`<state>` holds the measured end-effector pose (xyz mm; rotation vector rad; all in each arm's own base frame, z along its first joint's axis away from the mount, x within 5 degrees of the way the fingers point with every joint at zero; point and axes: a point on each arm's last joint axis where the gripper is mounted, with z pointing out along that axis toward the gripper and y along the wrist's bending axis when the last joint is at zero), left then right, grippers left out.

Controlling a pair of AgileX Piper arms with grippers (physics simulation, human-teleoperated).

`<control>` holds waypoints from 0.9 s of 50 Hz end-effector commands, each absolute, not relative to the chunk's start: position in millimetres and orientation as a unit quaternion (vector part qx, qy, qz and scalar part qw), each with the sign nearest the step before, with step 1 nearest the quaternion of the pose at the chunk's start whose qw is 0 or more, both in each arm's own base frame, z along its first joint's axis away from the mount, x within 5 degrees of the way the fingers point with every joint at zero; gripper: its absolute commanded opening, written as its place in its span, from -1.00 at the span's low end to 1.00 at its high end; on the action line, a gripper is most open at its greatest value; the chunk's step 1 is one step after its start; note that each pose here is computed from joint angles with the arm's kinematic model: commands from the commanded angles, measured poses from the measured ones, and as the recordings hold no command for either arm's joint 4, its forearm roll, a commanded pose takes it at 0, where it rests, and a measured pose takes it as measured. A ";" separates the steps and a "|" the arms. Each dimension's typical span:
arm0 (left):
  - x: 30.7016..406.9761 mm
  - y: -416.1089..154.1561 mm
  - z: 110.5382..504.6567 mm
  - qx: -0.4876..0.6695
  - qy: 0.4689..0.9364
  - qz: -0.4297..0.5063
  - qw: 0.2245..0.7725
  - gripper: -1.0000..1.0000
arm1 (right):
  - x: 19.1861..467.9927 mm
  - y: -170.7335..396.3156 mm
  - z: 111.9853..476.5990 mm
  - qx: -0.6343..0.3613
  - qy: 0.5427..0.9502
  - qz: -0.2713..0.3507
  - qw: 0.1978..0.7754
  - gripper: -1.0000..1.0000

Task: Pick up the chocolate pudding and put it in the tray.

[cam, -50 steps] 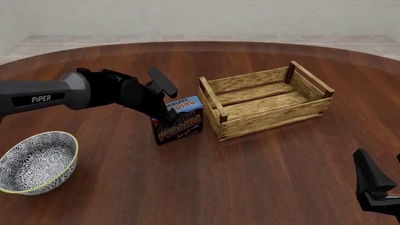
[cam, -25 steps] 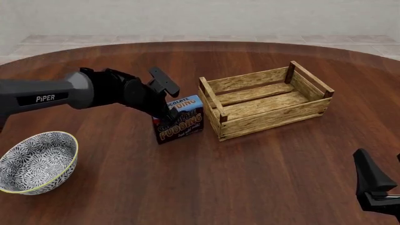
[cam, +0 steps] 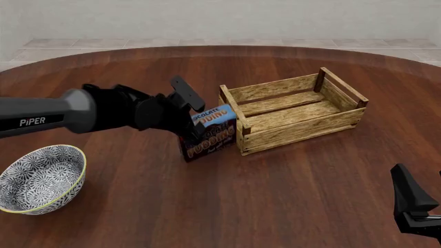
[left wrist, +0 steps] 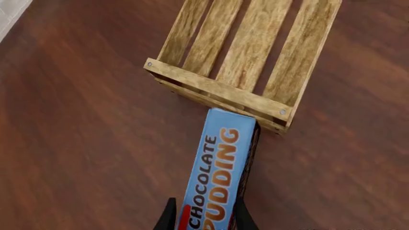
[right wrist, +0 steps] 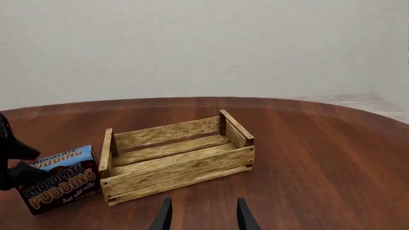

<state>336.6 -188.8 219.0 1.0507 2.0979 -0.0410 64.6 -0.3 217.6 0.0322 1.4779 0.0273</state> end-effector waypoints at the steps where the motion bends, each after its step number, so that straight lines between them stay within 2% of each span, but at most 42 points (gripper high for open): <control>1: 331.9 -187.6 236.7 0.411 0.810 -0.019 0.418 -1.00 | 64.0 -0.3 217.6 0.015 0.673 0.014 0.740 1.00; 6: 335.0 -183.2 246.5 0.401 0.808 -0.017 0.432 -1.00 | 63.6 -0.3 218.1 0.016 0.673 0.014 0.740 1.00; 24: 346.6 -171.0 259.6 0.402 0.809 0.001 0.428 -1.00 | 61.9 -0.4 217.5 0.018 0.671 0.015 0.741 1.00; 45: 354.0 -154.5 300.1 0.413 0.795 0.030 0.444 -1.00 | 60.6 -0.6 218.3 0.021 0.669 0.016 0.743 1.00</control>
